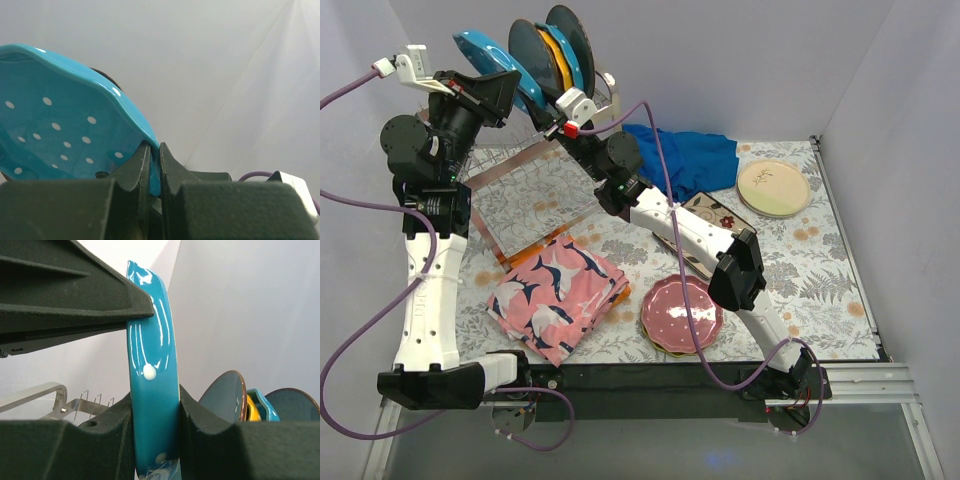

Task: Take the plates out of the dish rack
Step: Unload the plate from the dish rack.

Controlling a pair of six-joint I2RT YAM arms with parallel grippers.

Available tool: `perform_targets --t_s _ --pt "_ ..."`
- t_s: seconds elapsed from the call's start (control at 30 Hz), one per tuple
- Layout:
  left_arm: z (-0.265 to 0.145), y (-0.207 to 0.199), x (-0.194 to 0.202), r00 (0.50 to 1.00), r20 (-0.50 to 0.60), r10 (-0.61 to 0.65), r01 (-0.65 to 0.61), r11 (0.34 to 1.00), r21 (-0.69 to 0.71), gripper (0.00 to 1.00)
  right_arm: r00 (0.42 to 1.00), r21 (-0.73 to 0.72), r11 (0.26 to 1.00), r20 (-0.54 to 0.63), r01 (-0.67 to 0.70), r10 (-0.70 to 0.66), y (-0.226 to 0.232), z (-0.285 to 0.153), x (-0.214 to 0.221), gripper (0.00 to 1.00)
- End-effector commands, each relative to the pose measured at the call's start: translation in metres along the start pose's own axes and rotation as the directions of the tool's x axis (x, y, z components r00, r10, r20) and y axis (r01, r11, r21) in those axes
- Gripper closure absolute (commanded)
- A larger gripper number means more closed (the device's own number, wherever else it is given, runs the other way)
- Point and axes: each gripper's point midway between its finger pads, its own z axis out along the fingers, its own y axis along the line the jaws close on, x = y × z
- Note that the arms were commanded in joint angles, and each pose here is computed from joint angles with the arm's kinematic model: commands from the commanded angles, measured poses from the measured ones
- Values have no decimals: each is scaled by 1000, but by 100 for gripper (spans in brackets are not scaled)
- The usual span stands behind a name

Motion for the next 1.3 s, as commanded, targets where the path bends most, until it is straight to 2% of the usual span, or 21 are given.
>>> perform_targets --t_s 0.0,0.67,0.87,1.27 --pt "-17 -51 -12 998 16 55 -57 982 178 100 979 114 993 199 19 -41 -44 8 -83 99" --pt "-22 -59 -10 997 36 69 -76 969 235 100 943 116 985 293 130 -159 -44 1 -112 99" --pt "-27 -68 -4 995 37 90 -97 948 302 100 932 127 975 296 180 -210 -44 -1 -114 99" --pt "-38 -85 -1 996 15 90 -89 922 377 100 906 166 972 362 167 -218 -52 -18 -151 99"
